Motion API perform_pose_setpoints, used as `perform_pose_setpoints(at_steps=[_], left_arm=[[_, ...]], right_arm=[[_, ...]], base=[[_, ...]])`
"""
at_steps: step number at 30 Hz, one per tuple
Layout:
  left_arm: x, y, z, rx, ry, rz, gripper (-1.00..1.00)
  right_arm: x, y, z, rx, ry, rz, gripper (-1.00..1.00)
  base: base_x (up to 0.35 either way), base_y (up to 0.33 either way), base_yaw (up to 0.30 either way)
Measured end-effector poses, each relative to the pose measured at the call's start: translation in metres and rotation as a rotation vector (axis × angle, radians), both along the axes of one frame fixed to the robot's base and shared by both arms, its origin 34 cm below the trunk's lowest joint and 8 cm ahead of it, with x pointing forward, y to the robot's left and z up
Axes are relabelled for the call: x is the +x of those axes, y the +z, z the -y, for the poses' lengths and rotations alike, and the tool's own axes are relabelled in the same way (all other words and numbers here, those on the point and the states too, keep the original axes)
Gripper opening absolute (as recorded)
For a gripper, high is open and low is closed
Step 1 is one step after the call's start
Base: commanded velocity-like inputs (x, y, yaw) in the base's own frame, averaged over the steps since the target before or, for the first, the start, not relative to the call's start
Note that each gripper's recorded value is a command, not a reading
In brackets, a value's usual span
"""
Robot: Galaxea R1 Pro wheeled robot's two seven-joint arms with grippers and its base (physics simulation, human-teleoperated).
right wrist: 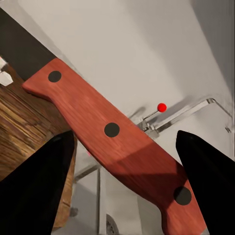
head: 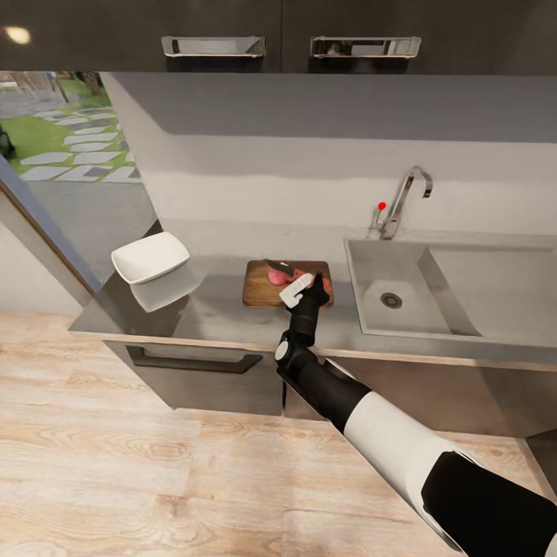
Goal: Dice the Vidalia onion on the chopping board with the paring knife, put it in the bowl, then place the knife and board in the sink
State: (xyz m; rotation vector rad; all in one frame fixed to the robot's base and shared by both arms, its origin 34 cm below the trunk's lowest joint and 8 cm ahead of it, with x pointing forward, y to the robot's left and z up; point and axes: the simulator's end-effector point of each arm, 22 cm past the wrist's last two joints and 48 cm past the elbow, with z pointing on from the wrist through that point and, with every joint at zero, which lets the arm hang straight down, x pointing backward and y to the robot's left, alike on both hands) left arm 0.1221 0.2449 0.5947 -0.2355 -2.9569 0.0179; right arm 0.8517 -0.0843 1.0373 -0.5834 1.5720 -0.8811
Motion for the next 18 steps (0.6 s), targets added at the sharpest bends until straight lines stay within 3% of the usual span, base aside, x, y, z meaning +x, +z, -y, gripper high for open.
perform_pose_setpoints(at_steps=[7, 18], left_arm=[[0.0, 0.0, 0.0, 0.0, 0.0, 0.0, 1.0], [-0.001, 0.0, -0.001, 0.002, 0.0, -0.001, 1.0]], right_arm=[[0.0, 0.004, 0.004, -0.004, -0.018, 0.019, -1.0], [-0.001, -0.012, 0.008, -0.022, -0.019, -0.016, -1.0]], base=[[0.001, 0.001, 0.0], [0.0, 0.0, 0.0]])
